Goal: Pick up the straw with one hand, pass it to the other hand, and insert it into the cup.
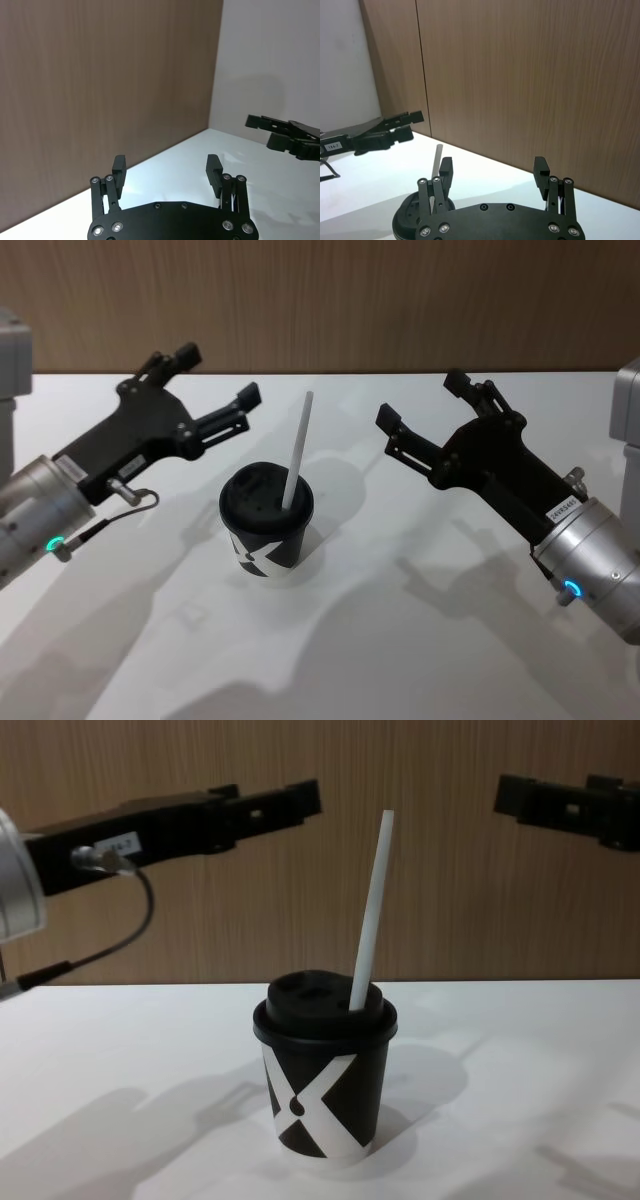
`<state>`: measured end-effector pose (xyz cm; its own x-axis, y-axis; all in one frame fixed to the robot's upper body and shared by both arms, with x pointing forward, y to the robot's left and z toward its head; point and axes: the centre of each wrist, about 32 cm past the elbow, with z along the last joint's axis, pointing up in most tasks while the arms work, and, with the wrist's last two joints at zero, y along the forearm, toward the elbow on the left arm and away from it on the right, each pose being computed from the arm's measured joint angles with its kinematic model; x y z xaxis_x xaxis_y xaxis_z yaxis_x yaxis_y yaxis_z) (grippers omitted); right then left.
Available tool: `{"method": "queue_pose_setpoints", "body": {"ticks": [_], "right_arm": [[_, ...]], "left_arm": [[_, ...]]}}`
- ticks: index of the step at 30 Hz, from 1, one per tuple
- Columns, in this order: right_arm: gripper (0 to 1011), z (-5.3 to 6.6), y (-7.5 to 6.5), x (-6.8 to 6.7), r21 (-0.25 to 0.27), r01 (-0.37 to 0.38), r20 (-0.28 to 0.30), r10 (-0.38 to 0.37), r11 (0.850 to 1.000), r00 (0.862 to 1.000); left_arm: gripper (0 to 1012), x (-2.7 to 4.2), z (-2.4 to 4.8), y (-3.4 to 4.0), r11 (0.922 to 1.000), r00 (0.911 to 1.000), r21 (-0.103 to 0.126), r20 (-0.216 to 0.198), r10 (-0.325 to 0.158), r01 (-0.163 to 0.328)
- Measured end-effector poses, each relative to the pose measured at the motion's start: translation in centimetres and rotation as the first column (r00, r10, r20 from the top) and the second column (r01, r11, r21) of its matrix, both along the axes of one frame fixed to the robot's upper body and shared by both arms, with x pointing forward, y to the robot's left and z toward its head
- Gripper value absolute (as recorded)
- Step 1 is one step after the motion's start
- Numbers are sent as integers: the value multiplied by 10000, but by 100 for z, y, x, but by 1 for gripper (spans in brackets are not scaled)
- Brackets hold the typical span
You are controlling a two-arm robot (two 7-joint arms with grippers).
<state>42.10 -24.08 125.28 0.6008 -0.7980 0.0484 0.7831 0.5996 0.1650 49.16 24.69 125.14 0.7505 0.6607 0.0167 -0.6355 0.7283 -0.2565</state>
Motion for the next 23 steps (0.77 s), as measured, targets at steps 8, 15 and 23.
{"method": "queue_pose_setpoints", "body": {"ticks": [8, 15, 23], "right_arm": [[1001, 0, 0, 0, -1, 0, 0, 0, 10000, 10000], [1001, 0, 0, 0, -1, 0, 0, 0, 10000, 10000], [1001, 0, 0, 0, 0, 0, 0, 0, 10000, 10000]], "left_arm": [[1000, -121, -45, 112, 9953, 9946, -134, 386, 958, -954], [1000, -180, -68, 167, 9896, 9880, -172, 561, 1439, -1431], [1000, -220, -84, 199, 9849, 9826, -200, 672, 1732, -1722]]}}
